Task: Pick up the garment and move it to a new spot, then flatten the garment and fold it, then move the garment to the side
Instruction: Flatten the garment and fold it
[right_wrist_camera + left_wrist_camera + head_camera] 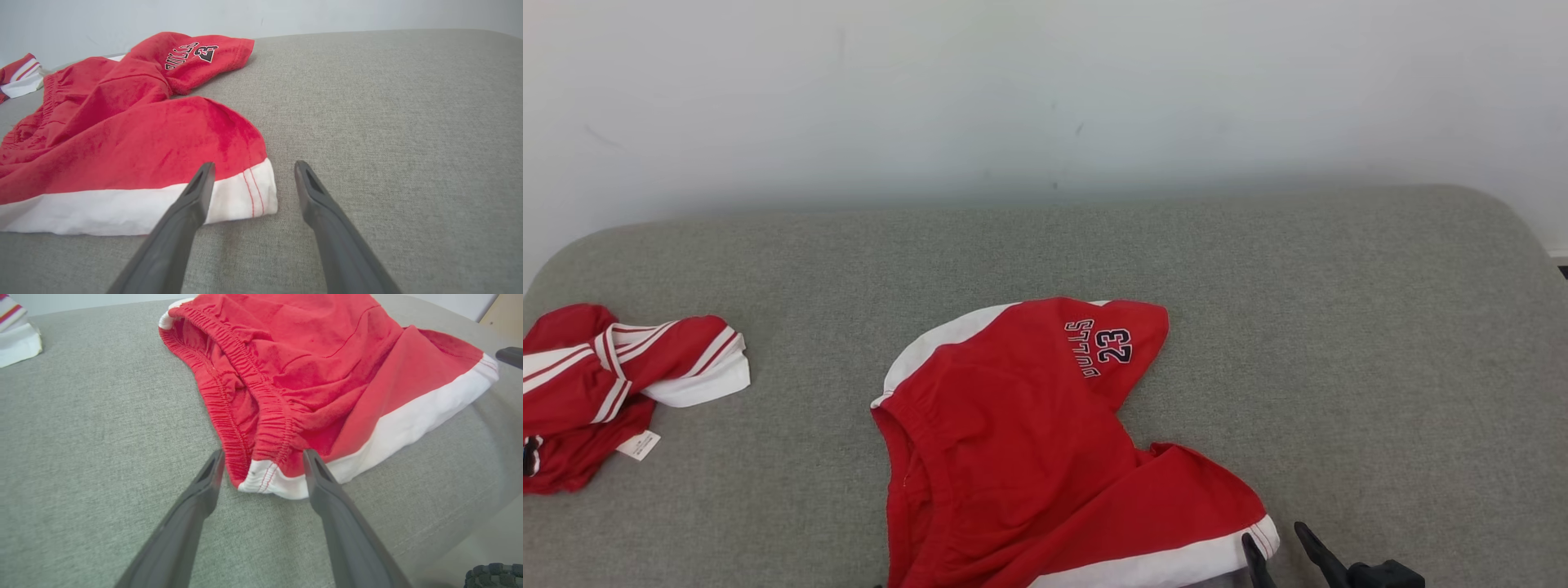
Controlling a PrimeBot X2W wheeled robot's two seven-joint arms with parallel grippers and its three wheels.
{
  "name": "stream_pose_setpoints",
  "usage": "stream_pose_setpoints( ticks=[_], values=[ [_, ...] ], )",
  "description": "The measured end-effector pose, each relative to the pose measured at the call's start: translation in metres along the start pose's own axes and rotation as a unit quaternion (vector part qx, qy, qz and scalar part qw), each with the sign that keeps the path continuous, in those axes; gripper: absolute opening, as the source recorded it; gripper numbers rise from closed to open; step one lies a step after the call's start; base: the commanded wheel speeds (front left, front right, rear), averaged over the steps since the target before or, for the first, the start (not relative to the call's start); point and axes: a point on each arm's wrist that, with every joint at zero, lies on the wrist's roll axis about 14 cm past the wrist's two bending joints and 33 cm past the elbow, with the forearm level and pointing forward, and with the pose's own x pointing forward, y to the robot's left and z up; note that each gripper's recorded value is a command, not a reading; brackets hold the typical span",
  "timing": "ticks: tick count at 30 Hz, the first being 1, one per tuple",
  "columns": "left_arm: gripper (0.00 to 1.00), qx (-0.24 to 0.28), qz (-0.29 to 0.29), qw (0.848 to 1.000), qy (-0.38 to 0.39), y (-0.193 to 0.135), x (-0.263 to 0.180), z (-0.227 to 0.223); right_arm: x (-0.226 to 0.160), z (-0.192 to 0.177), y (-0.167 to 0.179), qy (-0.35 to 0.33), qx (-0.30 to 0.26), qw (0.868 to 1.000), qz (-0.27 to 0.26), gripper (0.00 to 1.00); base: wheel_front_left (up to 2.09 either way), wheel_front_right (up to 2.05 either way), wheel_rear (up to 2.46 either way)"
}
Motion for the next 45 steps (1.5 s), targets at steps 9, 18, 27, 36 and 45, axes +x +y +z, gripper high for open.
stream_pose_setpoints(
  ticks=[9,18,27,36,45],
  values=[
    [1.0,0.036,-0.033,0.998,0.026,-0.003,0.004,-0.008,0.002,-0.013,-0.001,0.028,-0.008,1.0,0.009,1.0,0.0,0.0,0.0],
    [0.0,0.009,-0.047,0.997,0.054,-0.005,0.008,-0.019,0.01,-0.024,0.005,0.057,-0.01,0.998,0.027,0.0,0.0,0.0,0.0],
    [0.0,-0.032,-0.048,0.998,0.014,-0.01,0.009,0.004,0.011,-0.002,0.01,0.02,-0.004,0.999,0.041,0.0,0.0,0.0,0.0],
    [0.0,-0.013,-0.075,0.992,-0.101,-0.005,0.03,0.09,0.033,0.065,0.002,-0.077,0.02,0.996,0.042,0.0,0.0,0.0,0.0],
    [0.0,0.053,-0.152,0.959,-0.231,-0.007,0.087,0.261,0.101,0.207,-0.008,-0.209,0.012,0.975,0.07,0.0,0.0,0.0,0.0]
  ],
)
